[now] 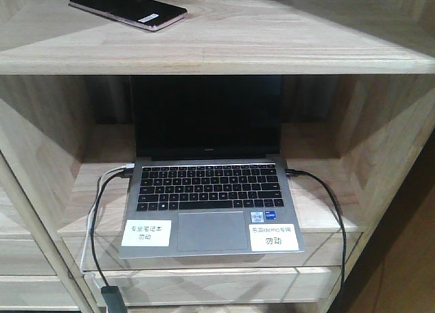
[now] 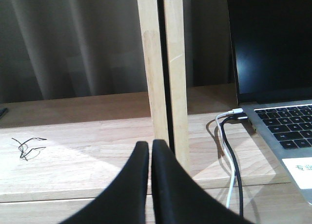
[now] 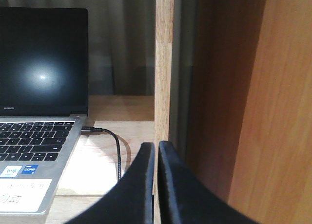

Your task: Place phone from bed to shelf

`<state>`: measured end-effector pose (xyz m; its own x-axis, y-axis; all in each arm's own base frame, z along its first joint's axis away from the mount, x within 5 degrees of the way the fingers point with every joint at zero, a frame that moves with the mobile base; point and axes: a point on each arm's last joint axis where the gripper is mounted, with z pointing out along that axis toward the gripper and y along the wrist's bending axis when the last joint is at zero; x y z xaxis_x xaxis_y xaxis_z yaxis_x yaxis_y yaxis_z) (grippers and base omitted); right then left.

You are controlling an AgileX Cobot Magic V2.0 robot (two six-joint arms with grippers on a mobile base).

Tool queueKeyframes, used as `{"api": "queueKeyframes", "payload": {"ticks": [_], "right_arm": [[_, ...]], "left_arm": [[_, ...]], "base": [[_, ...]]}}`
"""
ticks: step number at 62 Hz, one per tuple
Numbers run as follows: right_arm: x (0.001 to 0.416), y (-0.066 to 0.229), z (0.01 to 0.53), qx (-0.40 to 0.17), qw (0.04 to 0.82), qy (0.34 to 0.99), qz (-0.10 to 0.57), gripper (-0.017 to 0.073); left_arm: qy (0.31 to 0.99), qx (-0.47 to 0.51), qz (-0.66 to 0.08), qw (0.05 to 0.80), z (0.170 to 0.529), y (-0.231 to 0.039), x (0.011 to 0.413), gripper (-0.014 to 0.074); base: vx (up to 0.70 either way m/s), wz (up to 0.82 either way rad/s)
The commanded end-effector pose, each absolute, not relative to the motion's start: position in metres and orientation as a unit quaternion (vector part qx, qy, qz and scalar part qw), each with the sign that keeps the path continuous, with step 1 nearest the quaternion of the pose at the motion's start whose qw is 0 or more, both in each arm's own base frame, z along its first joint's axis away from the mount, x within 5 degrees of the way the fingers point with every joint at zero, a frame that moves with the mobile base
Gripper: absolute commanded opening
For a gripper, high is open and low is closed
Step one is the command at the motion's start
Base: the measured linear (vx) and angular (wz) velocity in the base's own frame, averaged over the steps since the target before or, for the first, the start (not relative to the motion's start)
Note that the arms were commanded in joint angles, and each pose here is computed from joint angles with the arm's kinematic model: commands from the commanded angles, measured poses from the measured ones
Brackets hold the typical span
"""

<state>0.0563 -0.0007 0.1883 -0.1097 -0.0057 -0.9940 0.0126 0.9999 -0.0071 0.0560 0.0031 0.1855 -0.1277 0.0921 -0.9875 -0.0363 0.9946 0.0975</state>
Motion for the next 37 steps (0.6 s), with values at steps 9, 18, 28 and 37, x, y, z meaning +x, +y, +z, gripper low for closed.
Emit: {"api": "queueKeyframes", "payload": {"ticks": [9,18,28,37], "right_arm": [[0.0563,-0.0013,0.1931,0.003,0.697,0.717,-0.013,-0.0003],[0.0563,-0.0013,0.1931,0.003,0.697,0.717,-0.013,-0.0003],[0.0563,-0.0013,0.1931,0.003,0.697,0.717,-0.013,-0.0003],[0.0563,-0.0013,0.1931,0.003,0.697,0.717,-0.013,-0.0003]], "left_arm": [[0.713,0.016,0.047,0.7,0.2012,0.0026,0.0547,0.0001],[0.713,0.016,0.047,0.7,0.2012,0.0026,0.0547,0.0001],[0.713,0.016,0.047,0.7,0.2012,0.0026,0.0547,0.0001],[0.713,0.016,0.047,0.7,0.2012,0.0026,0.0547,0.0001]], "base": [[0.0,0.0],[0.0,0.0],[0.0,0.0],[0.0,0.0]]}}
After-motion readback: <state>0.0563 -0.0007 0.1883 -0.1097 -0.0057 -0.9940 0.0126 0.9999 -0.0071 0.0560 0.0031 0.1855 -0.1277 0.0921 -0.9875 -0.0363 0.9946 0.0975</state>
